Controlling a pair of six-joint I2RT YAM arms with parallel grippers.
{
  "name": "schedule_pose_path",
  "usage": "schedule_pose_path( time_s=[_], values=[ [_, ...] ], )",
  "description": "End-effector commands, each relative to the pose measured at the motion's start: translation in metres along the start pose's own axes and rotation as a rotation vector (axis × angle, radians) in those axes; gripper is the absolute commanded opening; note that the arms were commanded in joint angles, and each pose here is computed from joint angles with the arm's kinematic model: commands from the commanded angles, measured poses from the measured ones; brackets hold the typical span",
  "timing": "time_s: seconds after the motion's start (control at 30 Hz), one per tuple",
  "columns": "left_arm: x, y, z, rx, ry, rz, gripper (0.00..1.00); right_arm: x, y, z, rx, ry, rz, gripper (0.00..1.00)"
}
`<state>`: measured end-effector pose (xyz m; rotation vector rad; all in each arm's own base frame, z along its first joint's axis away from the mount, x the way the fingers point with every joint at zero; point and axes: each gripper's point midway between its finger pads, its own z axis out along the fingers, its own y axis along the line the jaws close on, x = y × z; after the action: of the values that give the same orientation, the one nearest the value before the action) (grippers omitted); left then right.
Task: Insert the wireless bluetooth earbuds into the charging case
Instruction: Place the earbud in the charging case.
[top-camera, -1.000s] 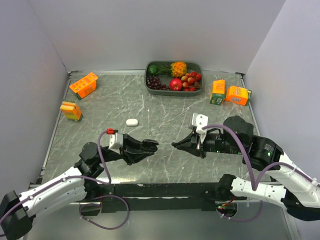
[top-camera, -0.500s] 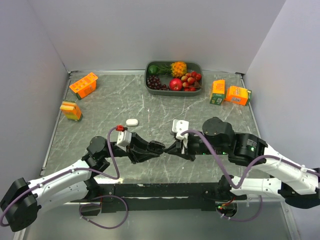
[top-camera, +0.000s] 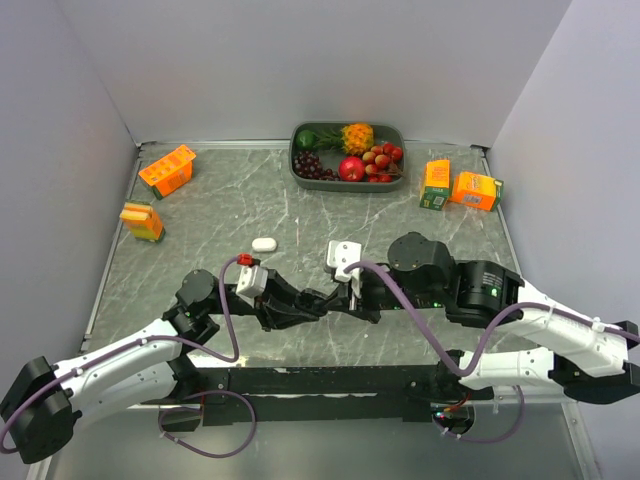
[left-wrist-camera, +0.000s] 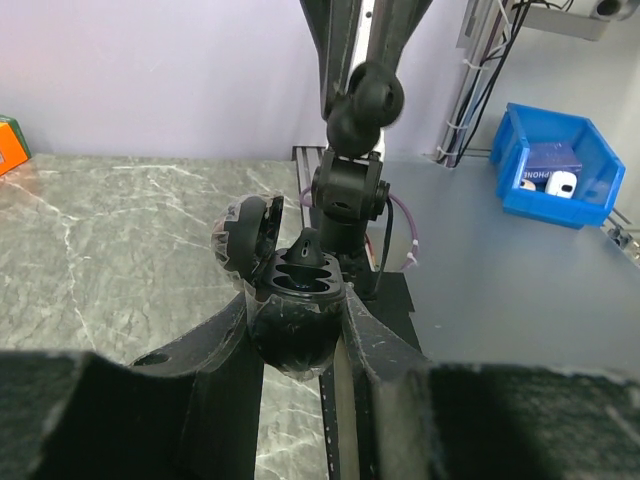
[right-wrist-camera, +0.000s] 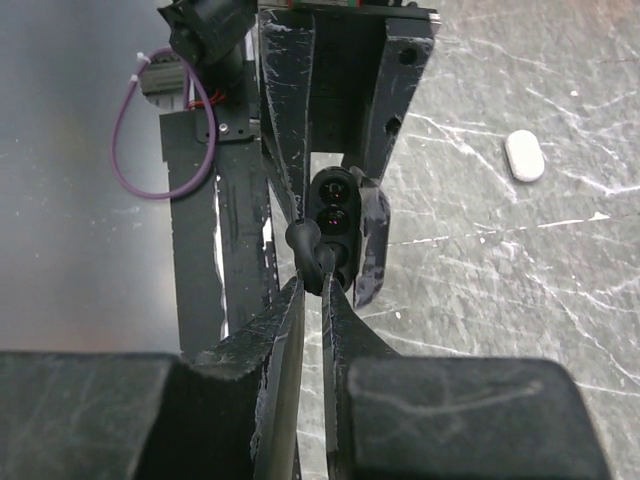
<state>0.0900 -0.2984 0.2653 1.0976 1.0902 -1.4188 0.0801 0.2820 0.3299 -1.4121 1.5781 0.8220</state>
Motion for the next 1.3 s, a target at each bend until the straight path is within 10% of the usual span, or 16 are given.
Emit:
schedule_pose_path(
  time_s=[0.0,1.27],
  values=[
    [-0.022,-0.008,0.004,0.048,-0.028,0.072,0.01,-0.009,0.003,-0.002,-0.003,0.005,-0.024,0.0],
    [-0.018,-0.004,0.009,0.031,0.017,0.064,0.01,0.004,-0.004,0.024,0.046,0.14,-0.045,0.0]
  ],
)
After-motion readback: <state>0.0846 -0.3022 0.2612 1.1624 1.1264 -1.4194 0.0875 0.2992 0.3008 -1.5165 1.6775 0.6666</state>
